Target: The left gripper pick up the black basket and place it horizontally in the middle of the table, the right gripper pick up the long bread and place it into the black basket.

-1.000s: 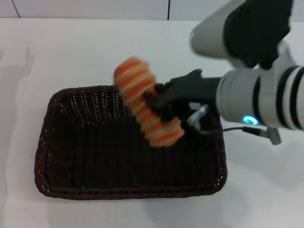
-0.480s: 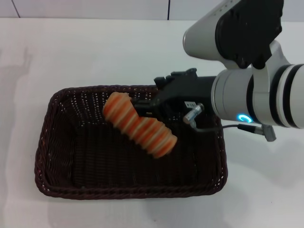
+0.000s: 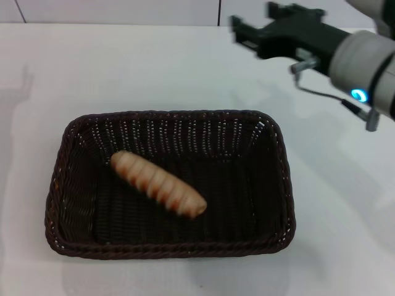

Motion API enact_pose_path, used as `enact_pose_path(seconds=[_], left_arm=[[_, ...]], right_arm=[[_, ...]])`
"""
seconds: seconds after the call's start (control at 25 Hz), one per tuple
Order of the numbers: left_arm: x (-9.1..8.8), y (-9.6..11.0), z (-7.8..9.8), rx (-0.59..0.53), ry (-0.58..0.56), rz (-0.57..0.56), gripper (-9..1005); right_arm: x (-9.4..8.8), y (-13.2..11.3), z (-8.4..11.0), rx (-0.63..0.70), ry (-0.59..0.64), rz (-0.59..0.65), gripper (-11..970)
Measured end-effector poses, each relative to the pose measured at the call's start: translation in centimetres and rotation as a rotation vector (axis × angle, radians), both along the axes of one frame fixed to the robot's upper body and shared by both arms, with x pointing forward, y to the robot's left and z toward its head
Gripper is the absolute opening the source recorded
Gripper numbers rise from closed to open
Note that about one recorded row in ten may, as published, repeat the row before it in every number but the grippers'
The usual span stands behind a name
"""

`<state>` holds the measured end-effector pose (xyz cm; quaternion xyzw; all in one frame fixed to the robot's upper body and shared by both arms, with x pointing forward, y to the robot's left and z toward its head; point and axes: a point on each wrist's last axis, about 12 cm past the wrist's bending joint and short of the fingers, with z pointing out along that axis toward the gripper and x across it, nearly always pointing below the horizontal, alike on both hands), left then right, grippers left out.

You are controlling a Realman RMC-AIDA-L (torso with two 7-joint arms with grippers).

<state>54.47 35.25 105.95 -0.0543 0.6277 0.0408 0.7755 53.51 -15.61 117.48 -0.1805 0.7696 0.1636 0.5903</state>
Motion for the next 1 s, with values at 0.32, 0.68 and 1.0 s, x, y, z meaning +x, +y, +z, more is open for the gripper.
enact_pose_path(seconds=[0.32,0.68,1.0], left_arm=[[-1.3,1.3,-0.6,-0.012,0.01,0.058,726],[-2.1,1.7,-1.4,-0.013,0.045,0.075,726],[-2.1,1.6,-1.6,-0.015,0.057,0.075,726]], right_arm=[[-1.6,-8.0,-7.2,0.144,-0.221,-0.345,659],[-7.3,-15.0,-12.5,0.225,-0.507,-0.594,659],[-8.8,-16.2,-13.2,0.221,-0.583,-0.592,659]])
